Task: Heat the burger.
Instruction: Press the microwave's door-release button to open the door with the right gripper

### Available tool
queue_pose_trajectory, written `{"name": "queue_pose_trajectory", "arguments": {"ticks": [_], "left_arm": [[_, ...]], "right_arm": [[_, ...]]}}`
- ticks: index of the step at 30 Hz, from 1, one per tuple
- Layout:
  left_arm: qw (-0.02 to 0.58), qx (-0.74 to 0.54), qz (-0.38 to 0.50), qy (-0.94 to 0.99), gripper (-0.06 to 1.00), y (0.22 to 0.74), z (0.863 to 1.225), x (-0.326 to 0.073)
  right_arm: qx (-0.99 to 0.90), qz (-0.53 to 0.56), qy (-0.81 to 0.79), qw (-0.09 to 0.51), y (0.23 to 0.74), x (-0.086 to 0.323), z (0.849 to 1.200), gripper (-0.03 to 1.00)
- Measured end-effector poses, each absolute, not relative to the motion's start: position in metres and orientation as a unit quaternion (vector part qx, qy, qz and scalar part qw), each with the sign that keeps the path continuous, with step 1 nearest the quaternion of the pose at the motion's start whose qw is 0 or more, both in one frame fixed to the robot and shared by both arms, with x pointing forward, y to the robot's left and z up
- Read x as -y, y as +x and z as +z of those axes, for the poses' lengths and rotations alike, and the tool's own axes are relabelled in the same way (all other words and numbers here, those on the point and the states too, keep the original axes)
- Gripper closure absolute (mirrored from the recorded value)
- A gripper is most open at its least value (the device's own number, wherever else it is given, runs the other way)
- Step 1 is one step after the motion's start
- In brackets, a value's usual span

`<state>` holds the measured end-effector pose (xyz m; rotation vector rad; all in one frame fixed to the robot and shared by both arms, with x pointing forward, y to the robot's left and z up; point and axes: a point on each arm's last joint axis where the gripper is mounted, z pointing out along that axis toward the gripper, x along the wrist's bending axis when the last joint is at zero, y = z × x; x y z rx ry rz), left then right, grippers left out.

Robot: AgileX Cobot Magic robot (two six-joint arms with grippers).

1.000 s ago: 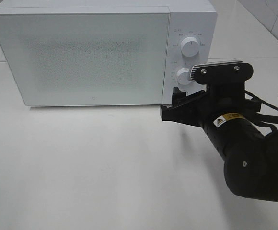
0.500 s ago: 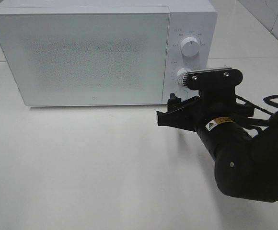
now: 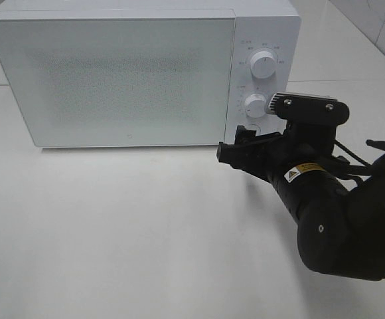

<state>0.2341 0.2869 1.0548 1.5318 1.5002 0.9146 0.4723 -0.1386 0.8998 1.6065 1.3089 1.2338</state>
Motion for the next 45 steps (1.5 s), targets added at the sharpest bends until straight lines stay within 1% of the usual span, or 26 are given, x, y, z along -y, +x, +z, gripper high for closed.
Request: {"name": "queue_pose_trajectory", "arguments": {"ticks": [1,2,3,4,5,6,7,8,9,10,13,15,16,17,18,19,20,21,22,23,24,27,28,35,37,45], "left_arm": [[0.394,-0.591,0.361,0.604,-0.04,0.234,1.055,-0.287],[0.394,-0.591,0.361,0.604,-0.04,0.234,1.055,-0.287],[0.394,-0.591,0.361,0.604,-0.04,0.234,1.055,-0.287],[0.394,-0.591,0.361,0.604,-0.04,0.234,1.055,-0.287],[0.394,-0.591,0.361,0.604,-0.04,0.234,1.055,-0.287],[0.394,-0.591,0.361,0.604,-0.04,0.234,1.055,-0.287],[0.394,-0.591,0.361,0.604,-0.04,0.234,1.055,-0.287],[0.394,-0.591,0.361,0.604,-0.04,0.234,1.055,-0.287],[0.394,-0.591,0.361,0.604,-0.04,0.234,1.055,-0.287],[0.394,-0.591,0.361,0.604,-0.04,0.234,1.055,-0.287],[0.394,-0.591,0.361,0.604,-0.04,0.234,1.055,-0.287],[0.394,-0.591,0.361,0.604,-0.04,0.234,1.055,-0.287],[0.394,-0.591,0.361,0.604,-0.04,0.234,1.055,-0.287],[0.394,-0.591,0.361,0.604,-0.04,0.234,1.055,-0.287],[0.394,-0.591,0.361,0.604,-0.04,0.234,1.055,-0.287],[0.394,-0.591,0.361,0.604,-0.04,0.234,1.055,-0.287],[0.394,-0.591,0.361,0.604,-0.04,0.234,1.055,-0.287],[0.394,-0.591,0.361,0.604,-0.04,0.234,1.055,-0.287],[0.394,-0.591,0.361,0.604,-0.04,0.234,1.055,-0.287],[0.394,-0.591,0.361,0.604,-0.04,0.234,1.055,-0.287],[0.394,-0.591,0.361,0.604,-0.04,0.234,1.055,-0.287],[0.394,-0.591,0.361,0.604,-0.04,0.234,1.055,-0.287],[0.394,-0.591,0.361,0.604,-0.04,0.234,1.055,-0.287],[0.394,-0.591,0.361,0.604,-0.04,0.234,1.055,-0.287],[0.394,-0.591,0.361,0.604,-0.04,0.234,1.055,-0.287],[0.394,-0.591,0.361,0.604,-0.04,0.234,1.055,-0.287]], "right_arm": [[-0.473,0.496,0.648,0.331,0.472,0.139,0.900,0.21],[-0.473,0.496,0.648,0.331,0.472,0.139,0.900,0.21],[-0.454,0.506,0.662,0.316,0.472,0.139,0.900,0.21],[-0.415,0.523,0.687,0.286,0.472,0.139,0.900,0.22],[-0.415,0.523,0.687,0.286,0.472,0.139,0.900,0.22],[-0.396,0.531,0.698,0.272,0.472,0.139,0.900,0.23],[-0.348,0.548,0.723,0.236,0.472,0.139,0.900,0.25],[-0.348,0.548,0.723,0.236,0.472,0.139,0.900,0.25],[-0.323,0.556,0.735,0.216,0.472,0.139,0.900,0.26],[-0.270,0.569,0.756,0.177,0.472,0.139,0.900,0.30],[-0.249,0.574,0.763,0.162,0.472,0.139,0.900,0.32],[-0.160,0.588,0.787,0.096,0.472,0.139,0.900,0.45],[-0.160,0.588,0.787,0.096,0.472,0.139,0.900,0.45],[-0.140,0.590,0.791,0.081,0.472,0.139,0.900,0.50],[-0.107,0.592,0.797,0.056,0.472,0.139,0.899,0.59],[-0.107,0.592,0.797,0.056,0.472,0.139,0.899,0.59],[-0.094,0.591,0.800,0.046,0.472,0.139,0.899,0.64],[-0.076,0.584,0.808,0.029,0.471,0.139,0.897,0.74],[-0.076,0.584,0.808,0.029,0.471,0.139,0.897,0.74],[-0.065,0.576,0.814,0.021,0.471,0.139,0.896,0.81],[-0.050,0.561,0.826,0.008,0.470,0.138,0.892,0.90],[-0.045,0.554,0.831,0.003,0.469,0.138,0.891,0.93],[-0.037,0.545,0.838,-0.006,0.468,0.138,0.889,0.96],[-0.020,0.538,0.843,-0.014,0.469,0.138,0.886,0.96],[-0.014,0.534,0.845,-0.008,0.475,0.140,0.880,0.96],[-0.001,0.550,0.835,-0.011,0.498,0.142,0.884,0.96]]}}
